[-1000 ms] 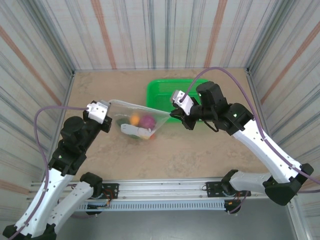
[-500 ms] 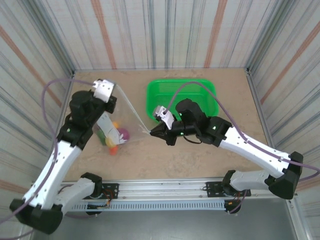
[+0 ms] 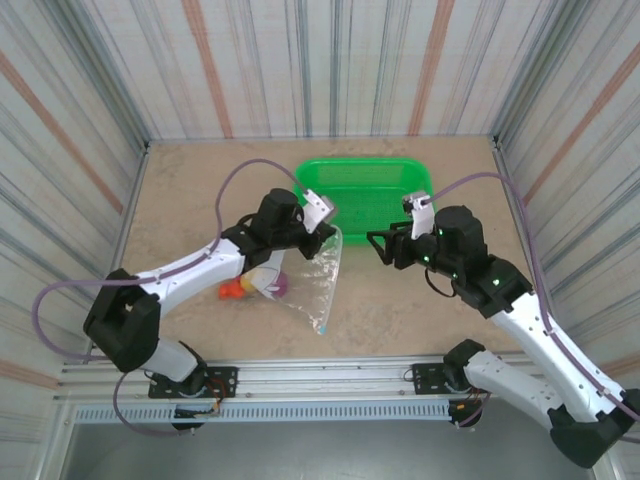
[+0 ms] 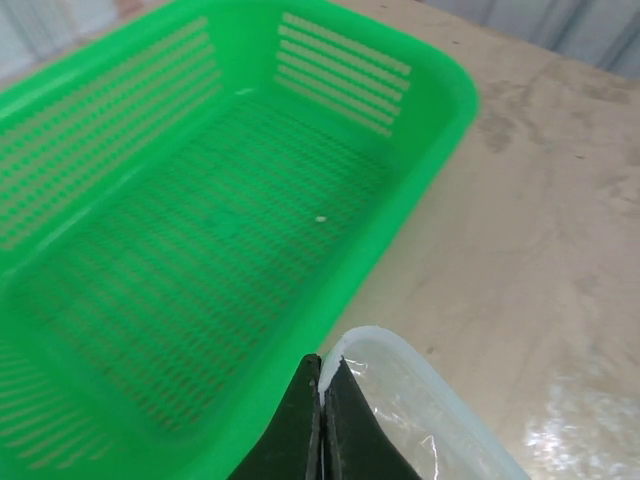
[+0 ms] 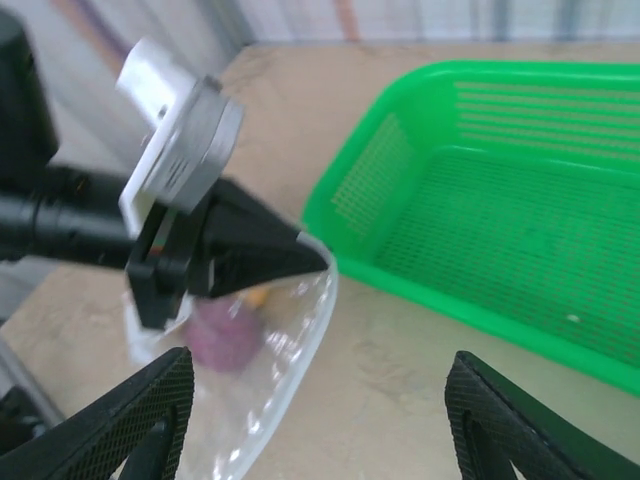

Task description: Place the food in the zip-top bag and seal the zipper

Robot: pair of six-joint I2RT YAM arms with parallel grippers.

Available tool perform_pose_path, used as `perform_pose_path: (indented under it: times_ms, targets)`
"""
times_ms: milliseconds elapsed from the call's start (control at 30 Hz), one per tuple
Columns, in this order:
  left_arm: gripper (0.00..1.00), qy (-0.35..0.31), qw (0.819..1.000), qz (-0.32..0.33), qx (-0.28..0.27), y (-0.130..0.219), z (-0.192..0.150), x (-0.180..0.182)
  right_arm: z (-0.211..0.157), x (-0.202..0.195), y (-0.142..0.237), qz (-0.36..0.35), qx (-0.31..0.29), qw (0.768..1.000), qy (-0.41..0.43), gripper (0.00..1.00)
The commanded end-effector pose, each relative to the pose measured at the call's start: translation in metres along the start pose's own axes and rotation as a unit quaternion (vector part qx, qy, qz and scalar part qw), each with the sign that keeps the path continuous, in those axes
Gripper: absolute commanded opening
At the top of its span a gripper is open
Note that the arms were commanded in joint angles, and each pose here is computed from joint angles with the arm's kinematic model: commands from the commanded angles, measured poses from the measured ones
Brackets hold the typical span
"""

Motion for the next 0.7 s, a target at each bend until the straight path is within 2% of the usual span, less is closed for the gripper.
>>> perform_pose_path:
  times_ms: [0, 33, 167, 233, 267, 300, 333, 367, 433, 533, 600, 667]
  targets:
    - [0.14, 0.014, 0.999, -0.047, 0.012, -0.02, -0.007, -0.02, -0.007, -0.016, -0.001, -0.072, 0.05, 0.996, -0.026, 0.66]
    - [0.19, 0.021, 0.998, -0.059, 0.017, -0.026, -0.013, -0.024, -0.006, -0.021, 0.002, -0.095, 0.041, 0.994, -0.025, 0.64]
    - [0.25, 0.051, 0.993, -0.105, 0.036, -0.043, -0.025, -0.035, 0.004, -0.041, 0.01, -0.151, 0.013, 0.986, -0.063, 0.61]
    - [0.36, 0.047, 0.992, -0.111, 0.029, -0.042, -0.022, -0.041, 0.009, -0.049, 0.012, -0.16, 0.006, 0.984, -0.079, 0.63]
    - [0.49, 0.045, 0.994, -0.099, 0.017, -0.035, -0.017, -0.041, 0.012, -0.052, 0.014, -0.169, 0.001, 0.982, -0.082, 0.65]
    - [0.81, 0.041, 0.996, -0.083, 0.0, -0.025, -0.01, -0.04, 0.015, -0.057, 0.016, -0.183, -0.004, 0.979, -0.086, 0.67]
    - [0.98, 0.036, 0.997, -0.067, -0.019, -0.014, -0.003, -0.039, 0.017, -0.06, 0.019, -0.194, -0.009, 0.977, -0.088, 0.69]
    - [0.99, 0.034, 0.998, -0.042, -0.044, 0.001, 0.006, -0.034, 0.019, -0.065, 0.022, -0.21, -0.013, 0.973, -0.095, 0.73]
    - [0.99, 0.035, 0.995, -0.017, -0.091, 0.037, 0.024, -0.025, 0.021, -0.078, 0.031, -0.259, -0.016, 0.959, -0.119, 0.99]
    - [0.99, 0.053, 0.984, 0.055, -0.163, 0.095, 0.042, -0.004, 0.022, -0.097, 0.041, -0.321, -0.013, 0.939, -0.124, 0.99]
    - [0.99, 0.072, 0.962, 0.15, -0.214, 0.133, 0.042, 0.014, 0.024, -0.104, 0.042, -0.362, -0.011, 0.927, -0.101, 0.99]
    - [0.99, 0.053, 0.947, 0.209, -0.237, 0.158, 0.029, 0.03, 0.023, -0.115, 0.036, -0.393, -0.007, 0.916, -0.087, 0.99]
Point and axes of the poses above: each hand's point on the last joint's axis, 136 mm out from that joint toward the fingers, its own y axis back along the fingers, its own x axis along the line the jaws close on, z = x × y, the point moved 9 cm from there along y, back along the fingers, and after that the axes turned 12 degrees about y, right-handed, at the moved point
